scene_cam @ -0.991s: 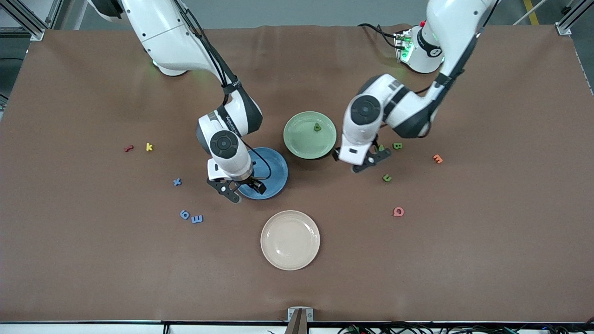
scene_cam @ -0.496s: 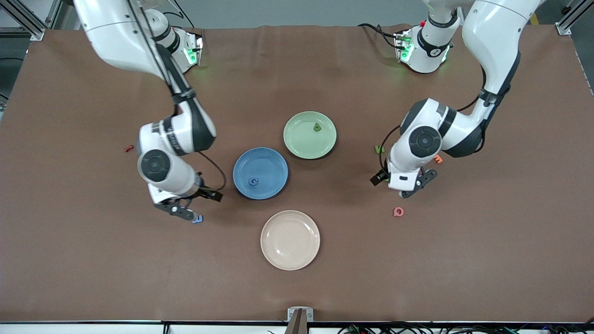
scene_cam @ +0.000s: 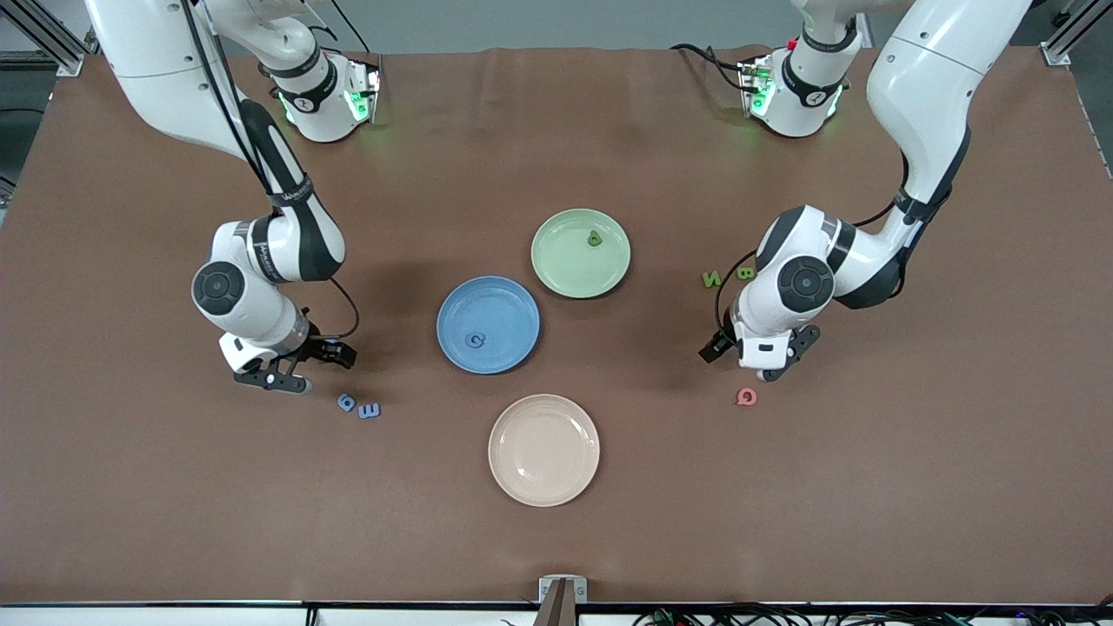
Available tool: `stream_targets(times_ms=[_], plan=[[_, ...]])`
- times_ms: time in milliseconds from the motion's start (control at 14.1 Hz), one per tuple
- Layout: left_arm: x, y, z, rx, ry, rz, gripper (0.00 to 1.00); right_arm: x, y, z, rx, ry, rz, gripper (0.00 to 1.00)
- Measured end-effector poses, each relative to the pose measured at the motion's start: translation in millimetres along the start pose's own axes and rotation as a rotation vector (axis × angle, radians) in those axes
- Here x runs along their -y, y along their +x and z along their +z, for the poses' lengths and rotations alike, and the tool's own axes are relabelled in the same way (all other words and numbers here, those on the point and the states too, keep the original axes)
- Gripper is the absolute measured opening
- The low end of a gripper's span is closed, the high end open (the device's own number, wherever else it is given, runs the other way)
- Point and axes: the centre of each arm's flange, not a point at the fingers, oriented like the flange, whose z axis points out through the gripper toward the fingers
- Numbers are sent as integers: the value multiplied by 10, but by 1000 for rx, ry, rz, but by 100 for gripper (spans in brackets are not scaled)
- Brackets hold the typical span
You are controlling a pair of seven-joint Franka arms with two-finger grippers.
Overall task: Sort letters by color into matching plates
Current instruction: 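Grasp blue x with the right gripper while the left gripper grasps green u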
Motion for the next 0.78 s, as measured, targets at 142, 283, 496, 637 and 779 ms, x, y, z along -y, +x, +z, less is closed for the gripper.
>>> stream_targets(times_ms=[142,283,496,637,779], plan=[[33,4,86,8,9,-3,96,-140,-72,94,8,-4,-18,93],[56,-14,146,15,19,-2,85,-122,-124,130,19,-4,-37,92],[83,-34,216,24,31,-1,78,-38,-178,155,27,1,-136,93],[94,-43,262,30,37,-1,74,-36,-193,165,32,1,-203,93],[100,-44,304,35,41,-2,72,-48,-228,187,40,1,-237,92]])
